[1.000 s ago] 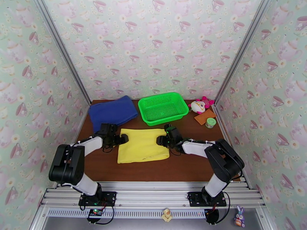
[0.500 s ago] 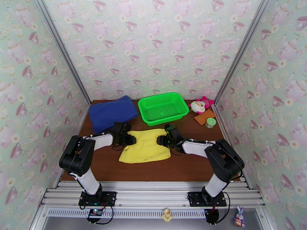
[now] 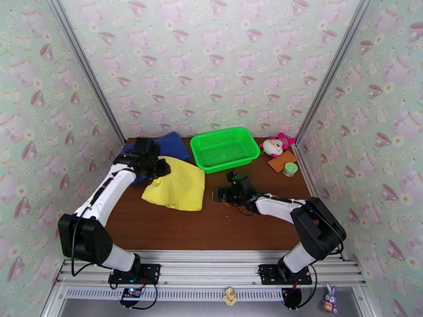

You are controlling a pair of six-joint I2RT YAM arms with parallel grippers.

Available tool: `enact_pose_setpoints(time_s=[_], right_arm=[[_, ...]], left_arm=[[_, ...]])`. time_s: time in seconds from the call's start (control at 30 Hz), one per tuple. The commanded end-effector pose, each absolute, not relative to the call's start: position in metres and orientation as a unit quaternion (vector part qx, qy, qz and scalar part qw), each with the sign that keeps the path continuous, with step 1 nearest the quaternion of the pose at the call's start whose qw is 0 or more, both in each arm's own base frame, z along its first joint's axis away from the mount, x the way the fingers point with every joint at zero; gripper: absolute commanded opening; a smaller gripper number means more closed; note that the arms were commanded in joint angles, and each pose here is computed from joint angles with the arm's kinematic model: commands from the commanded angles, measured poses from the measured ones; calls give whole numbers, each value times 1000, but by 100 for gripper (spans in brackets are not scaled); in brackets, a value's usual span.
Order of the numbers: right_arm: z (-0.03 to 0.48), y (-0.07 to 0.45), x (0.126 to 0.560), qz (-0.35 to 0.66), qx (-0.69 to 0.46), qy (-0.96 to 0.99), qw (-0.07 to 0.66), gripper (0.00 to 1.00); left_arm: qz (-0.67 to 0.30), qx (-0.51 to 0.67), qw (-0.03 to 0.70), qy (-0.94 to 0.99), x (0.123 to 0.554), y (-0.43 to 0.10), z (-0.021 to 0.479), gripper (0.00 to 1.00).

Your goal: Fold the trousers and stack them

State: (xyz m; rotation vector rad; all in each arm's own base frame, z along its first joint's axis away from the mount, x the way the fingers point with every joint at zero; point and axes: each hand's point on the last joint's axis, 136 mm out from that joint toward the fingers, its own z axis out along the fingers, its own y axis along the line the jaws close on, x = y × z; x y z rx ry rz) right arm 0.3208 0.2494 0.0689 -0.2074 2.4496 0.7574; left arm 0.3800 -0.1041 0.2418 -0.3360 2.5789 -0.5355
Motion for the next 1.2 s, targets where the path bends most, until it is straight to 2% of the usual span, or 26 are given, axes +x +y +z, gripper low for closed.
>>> enact_pose_setpoints(time_s=[0.0, 0.2, 0.37, 0.47, 0.57, 0.7, 0.8, 0.9, 1.0, 1.17], right_arm=[[70, 250, 311, 294, -96, 909, 278, 99], [63, 243, 302, 286, -96, 914, 272, 99], [57, 242, 300, 283, -95, 917, 266, 100], [55, 243, 301, 284, -94, 917, 262, 100], [52, 244, 302, 282, -94, 919, 258, 99], [45, 246, 304, 279, -92, 923, 248, 99], [36, 249, 306, 276, -92, 928, 233, 99], [26, 252, 311, 274, -89, 931, 224, 99], [16, 262, 317, 280, -89, 933, 209, 99], [8, 279, 330, 295, -92, 932, 189, 99]], left_arm=[[-163, -170, 234, 943, 373, -90, 267, 0], [-168, -180, 276, 929, 401, -89, 322, 0], [-215, -172, 322, 906, 438, -104, 375, 0], [-259, -156, 359, 883, 467, -115, 401, 0], [-342, -161, 375, 847, 504, -121, 414, 0], [-429, -105, 425, 790, 551, -135, 435, 0], [-448, -138, 416, 780, 583, -116, 415, 0], [-445, -210, 349, 797, 612, -75, 342, 0], [-398, -246, 295, 833, 618, -41, 263, 0], [-335, -244, 277, 867, 612, -15, 214, 0]])
